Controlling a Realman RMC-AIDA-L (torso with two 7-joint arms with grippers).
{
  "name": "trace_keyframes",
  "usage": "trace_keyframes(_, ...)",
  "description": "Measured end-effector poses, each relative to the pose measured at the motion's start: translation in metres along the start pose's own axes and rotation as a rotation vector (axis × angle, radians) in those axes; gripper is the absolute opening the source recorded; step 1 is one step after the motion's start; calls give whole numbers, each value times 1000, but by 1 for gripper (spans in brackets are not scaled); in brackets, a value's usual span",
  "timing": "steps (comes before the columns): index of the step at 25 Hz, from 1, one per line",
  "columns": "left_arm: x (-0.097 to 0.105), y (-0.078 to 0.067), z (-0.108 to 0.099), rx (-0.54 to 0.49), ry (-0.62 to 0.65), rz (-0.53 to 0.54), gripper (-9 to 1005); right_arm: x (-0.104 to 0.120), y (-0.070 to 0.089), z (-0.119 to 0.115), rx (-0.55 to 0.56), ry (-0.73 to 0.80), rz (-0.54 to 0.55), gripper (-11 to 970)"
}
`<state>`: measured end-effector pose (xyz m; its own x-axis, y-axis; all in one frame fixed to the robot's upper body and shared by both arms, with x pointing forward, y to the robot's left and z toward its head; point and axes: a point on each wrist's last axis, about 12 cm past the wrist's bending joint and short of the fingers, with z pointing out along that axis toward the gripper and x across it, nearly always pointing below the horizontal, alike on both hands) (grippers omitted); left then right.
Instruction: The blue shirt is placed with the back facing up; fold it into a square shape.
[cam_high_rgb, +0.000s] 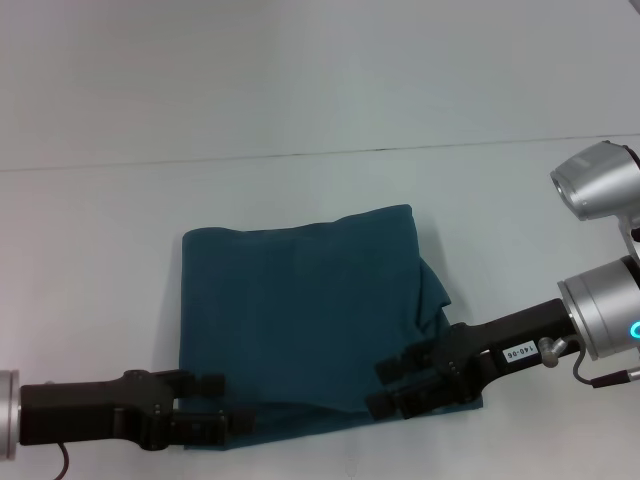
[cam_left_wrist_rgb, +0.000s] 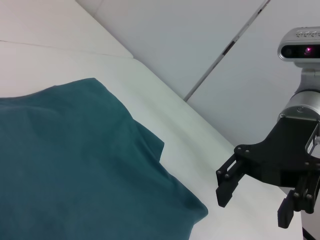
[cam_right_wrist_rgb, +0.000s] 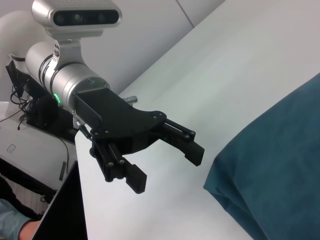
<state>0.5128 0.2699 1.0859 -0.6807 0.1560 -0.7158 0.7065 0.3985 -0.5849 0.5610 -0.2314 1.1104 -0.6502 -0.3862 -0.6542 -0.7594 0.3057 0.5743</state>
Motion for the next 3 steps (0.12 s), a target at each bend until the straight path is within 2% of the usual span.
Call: trace_keyframes(3, 0, 0, 0, -1, -1, 0, 919, 0, 0, 0, -1, -1, 0, 744)
